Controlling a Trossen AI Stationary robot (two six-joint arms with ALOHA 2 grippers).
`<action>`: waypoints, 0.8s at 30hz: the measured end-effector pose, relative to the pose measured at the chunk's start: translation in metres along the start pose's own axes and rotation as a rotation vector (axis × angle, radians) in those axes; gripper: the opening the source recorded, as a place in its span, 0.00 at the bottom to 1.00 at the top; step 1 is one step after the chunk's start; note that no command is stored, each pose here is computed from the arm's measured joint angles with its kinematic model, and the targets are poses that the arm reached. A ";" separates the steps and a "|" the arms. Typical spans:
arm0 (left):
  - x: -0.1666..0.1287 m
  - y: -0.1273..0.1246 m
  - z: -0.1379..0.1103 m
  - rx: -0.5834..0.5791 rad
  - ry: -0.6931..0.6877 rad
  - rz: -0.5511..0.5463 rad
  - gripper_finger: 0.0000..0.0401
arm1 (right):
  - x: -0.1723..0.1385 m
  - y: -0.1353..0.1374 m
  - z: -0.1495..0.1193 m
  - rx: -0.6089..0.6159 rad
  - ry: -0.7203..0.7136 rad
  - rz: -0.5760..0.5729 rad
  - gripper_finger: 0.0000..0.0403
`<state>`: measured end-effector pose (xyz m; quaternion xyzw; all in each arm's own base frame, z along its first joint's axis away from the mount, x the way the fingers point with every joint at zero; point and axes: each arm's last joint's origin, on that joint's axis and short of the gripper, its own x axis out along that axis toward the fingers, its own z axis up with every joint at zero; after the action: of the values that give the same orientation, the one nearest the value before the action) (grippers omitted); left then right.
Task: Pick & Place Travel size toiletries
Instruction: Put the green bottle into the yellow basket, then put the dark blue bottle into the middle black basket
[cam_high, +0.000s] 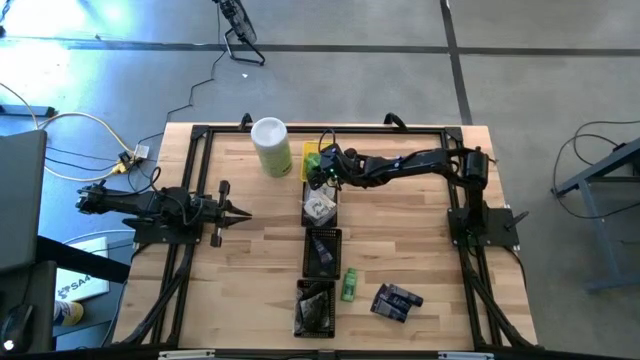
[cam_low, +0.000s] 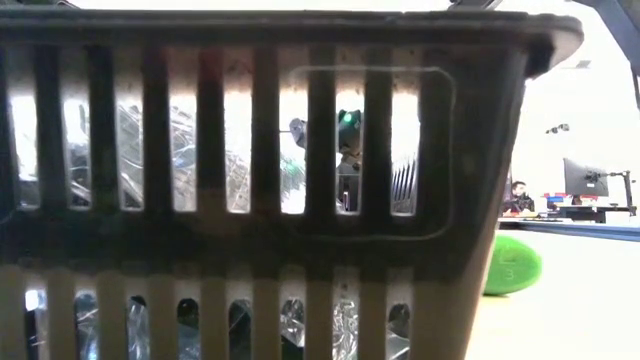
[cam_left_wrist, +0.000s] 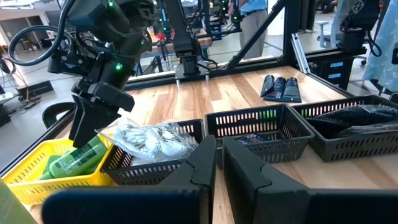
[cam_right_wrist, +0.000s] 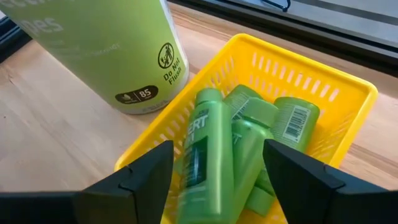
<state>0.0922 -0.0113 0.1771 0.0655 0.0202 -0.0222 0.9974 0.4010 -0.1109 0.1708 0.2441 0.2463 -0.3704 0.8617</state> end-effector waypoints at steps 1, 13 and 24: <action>0.000 0.000 0.000 0.000 0.000 0.000 0.06 | 0.000 0.000 0.000 0.001 -0.001 0.001 0.60; 0.000 0.000 0.000 0.000 0.000 0.000 0.06 | -0.032 0.013 0.022 -0.011 -0.055 0.122 0.45; 0.000 0.000 0.000 0.000 0.000 0.000 0.06 | -0.096 0.045 0.024 -0.141 -0.082 0.249 0.28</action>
<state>0.0923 -0.0113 0.1771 0.0656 0.0203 -0.0223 0.9974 0.3834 -0.0482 0.2579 0.1962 0.2040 -0.2522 0.9254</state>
